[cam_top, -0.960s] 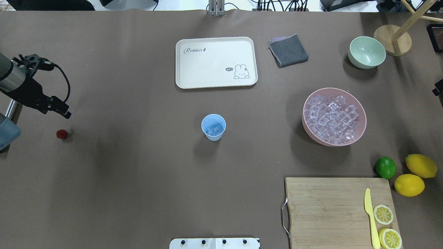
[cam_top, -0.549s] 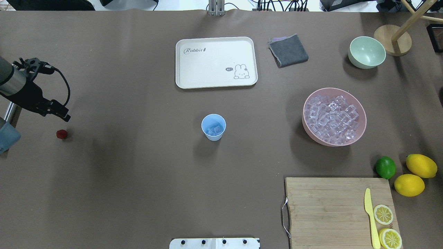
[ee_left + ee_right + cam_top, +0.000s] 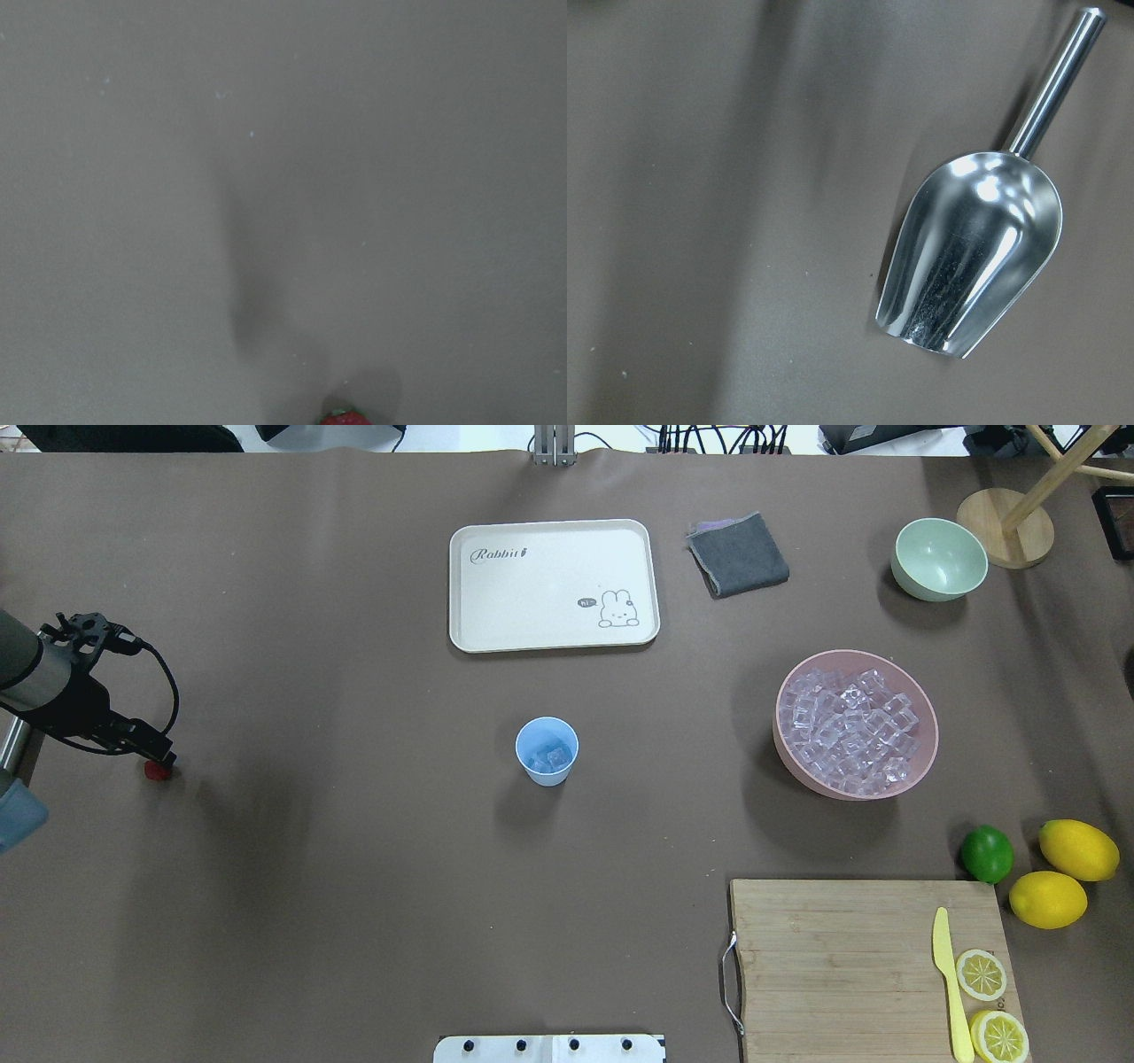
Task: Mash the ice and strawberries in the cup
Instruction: 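Lower the left gripper onto the red strawberry and grasp it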
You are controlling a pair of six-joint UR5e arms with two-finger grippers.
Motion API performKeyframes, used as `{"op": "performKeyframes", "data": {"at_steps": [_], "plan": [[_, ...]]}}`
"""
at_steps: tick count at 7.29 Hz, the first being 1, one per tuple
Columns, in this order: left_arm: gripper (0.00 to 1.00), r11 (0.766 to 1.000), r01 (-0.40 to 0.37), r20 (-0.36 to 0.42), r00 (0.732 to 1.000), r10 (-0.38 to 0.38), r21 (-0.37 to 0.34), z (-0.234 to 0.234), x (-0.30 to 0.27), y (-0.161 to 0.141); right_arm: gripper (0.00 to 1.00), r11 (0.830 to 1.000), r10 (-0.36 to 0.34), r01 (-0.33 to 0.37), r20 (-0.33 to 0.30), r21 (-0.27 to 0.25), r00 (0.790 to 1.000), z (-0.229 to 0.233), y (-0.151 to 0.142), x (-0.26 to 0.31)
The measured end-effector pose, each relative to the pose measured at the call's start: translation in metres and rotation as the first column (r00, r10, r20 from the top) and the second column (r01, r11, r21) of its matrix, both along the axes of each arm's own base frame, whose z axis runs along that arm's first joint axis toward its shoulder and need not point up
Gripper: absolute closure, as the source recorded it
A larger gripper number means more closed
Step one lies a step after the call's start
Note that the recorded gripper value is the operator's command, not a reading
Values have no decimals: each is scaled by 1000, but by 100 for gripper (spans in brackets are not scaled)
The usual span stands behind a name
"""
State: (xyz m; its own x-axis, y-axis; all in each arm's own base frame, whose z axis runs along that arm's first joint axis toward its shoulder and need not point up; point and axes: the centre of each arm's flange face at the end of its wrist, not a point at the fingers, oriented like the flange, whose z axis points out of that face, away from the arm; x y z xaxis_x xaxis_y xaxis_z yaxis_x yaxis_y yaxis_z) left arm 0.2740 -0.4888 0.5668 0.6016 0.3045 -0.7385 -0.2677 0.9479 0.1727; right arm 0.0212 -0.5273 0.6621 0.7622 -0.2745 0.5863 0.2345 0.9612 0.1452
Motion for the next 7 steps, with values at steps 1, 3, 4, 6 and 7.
{"op": "performKeyframes", "data": {"at_steps": [1,3,4,6,7], "plan": [[60,1000,-3,2,1000,3,5,0,3,2,1,1000,1,-1,0,1,1000,0,0,1],[70,1000,-8,1,1000,8,11,-3,6,2,1,1000,4,-4,2,1,1000,1,1,4],[73,1000,-11,-2,1000,11,16,-5,8,3,1,1000,5,-5,2,2,1000,1,1,5],[73,1000,-13,-2,1000,13,19,-6,10,3,1,1000,7,-7,2,4,1000,1,2,7],[73,1000,-16,-5,1000,16,19,-7,11,3,1,1000,8,-8,2,5,1000,1,2,7]]}}
